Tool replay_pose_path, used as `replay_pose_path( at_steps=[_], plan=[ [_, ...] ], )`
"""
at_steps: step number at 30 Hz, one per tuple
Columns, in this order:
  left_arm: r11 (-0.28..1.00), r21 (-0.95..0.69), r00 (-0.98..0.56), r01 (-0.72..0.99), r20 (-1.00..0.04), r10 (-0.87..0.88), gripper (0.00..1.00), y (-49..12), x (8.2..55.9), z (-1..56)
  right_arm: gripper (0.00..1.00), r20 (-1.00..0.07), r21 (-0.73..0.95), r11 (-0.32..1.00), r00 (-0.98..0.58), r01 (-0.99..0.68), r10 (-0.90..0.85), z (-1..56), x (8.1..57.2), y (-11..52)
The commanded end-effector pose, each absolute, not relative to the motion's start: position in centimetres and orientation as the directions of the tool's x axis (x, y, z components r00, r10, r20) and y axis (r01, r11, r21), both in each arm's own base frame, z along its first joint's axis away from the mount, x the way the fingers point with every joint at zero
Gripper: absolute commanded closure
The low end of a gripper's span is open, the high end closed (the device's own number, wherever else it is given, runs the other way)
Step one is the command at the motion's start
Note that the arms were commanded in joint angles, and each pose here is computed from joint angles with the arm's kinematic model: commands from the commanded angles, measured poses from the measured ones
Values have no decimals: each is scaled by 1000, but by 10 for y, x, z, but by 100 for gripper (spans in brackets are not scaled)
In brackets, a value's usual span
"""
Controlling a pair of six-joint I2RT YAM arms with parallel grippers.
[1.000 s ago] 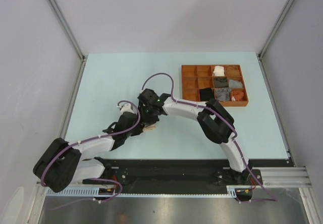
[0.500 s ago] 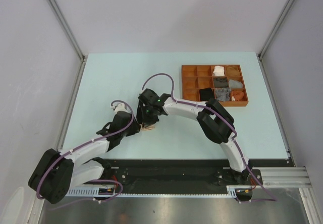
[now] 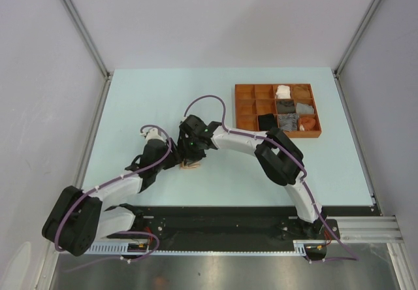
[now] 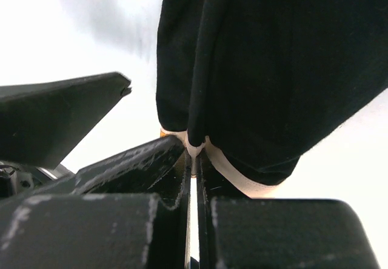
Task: Roll the underwear
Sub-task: Fold the underwear at the center of the board.
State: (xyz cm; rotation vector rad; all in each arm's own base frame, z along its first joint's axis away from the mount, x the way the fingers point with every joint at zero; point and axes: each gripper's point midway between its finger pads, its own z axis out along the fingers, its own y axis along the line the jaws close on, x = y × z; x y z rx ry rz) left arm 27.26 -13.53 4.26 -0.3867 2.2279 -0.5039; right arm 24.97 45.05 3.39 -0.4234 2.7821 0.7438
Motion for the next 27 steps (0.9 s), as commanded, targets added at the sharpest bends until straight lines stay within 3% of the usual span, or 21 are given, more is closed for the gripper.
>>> replay_pose_path(
  at_steps=[1, 16, 27],
  plan=[
    [844, -530, -590, -77, -658, -467, 37, -145, 295, 60, 100, -319, 442, 828, -923, -345, -214, 43, 251, 447],
    [809, -586, -635, -41, -610, -474, 36, -159, 296, 41, 100, -324, 459, 813, -920, -358, -223, 49, 248, 452],
    [790, -610, -691, -57, -548, -472, 39, -166, 283, 26, 100, -406, 501, 771, -894, -393, -192, 76, 252, 468]
  ],
)
